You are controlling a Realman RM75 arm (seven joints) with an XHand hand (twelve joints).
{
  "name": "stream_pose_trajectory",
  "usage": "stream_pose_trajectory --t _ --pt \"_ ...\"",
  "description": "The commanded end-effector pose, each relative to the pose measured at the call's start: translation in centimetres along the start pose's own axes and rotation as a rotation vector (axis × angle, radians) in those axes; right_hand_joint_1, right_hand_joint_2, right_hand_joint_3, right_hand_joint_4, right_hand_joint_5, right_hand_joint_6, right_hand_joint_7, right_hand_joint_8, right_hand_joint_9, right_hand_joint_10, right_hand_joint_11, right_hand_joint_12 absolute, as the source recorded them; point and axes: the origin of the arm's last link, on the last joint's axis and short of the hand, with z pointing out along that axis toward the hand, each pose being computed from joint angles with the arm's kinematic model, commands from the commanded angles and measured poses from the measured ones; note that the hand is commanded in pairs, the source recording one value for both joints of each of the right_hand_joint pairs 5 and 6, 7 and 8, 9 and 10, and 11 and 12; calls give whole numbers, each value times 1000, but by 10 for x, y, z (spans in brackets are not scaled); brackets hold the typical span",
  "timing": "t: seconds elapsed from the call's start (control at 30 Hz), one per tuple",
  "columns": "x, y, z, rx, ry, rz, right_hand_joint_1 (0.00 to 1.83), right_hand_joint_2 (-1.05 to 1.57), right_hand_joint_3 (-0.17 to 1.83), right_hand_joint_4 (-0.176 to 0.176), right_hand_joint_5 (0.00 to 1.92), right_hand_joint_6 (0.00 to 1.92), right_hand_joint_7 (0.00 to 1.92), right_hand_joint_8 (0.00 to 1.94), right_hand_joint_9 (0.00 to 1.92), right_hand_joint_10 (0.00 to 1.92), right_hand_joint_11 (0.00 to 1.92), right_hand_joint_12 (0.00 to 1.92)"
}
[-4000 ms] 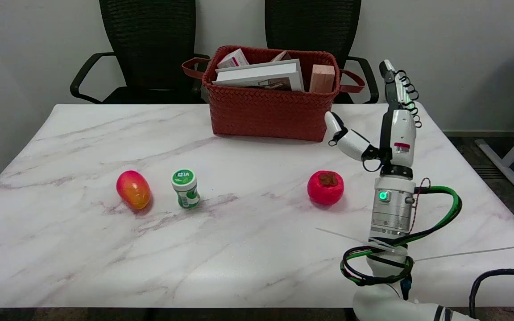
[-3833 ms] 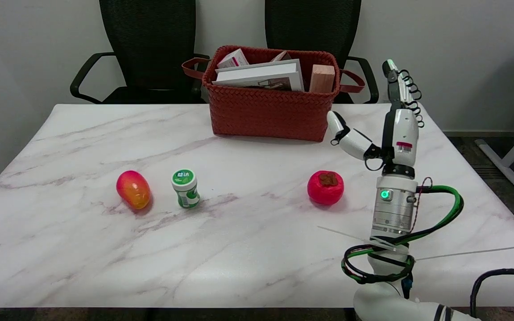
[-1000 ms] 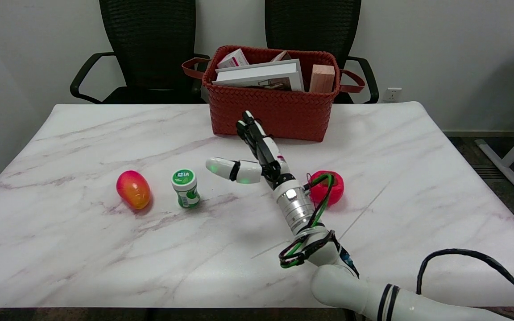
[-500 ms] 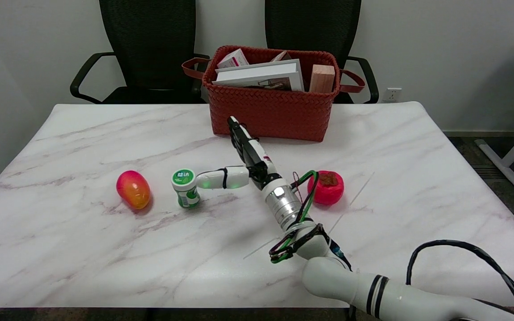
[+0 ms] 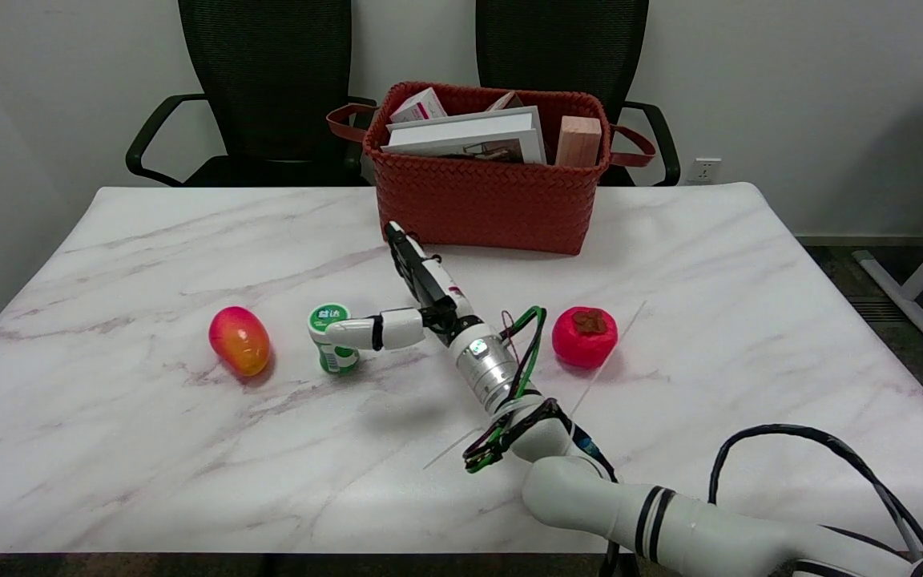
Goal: Pick up the green gum jar.
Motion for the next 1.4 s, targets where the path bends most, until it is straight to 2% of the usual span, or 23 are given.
stream_pose_trajectory --t 0.03,0.67,1.4 --pt "-24 12 10 -48 -37 -27 1207 209 291 0 0 0 0 0 0 0 0 0" --pt "-35 19 5 -70 -51 -9 1203 210 332 0 0 0 0 0 2 2 0 0" --pt "-48 23 10 -92 -50 -8 1193 221 349 0 0 0 0 0 141 141 0 0"
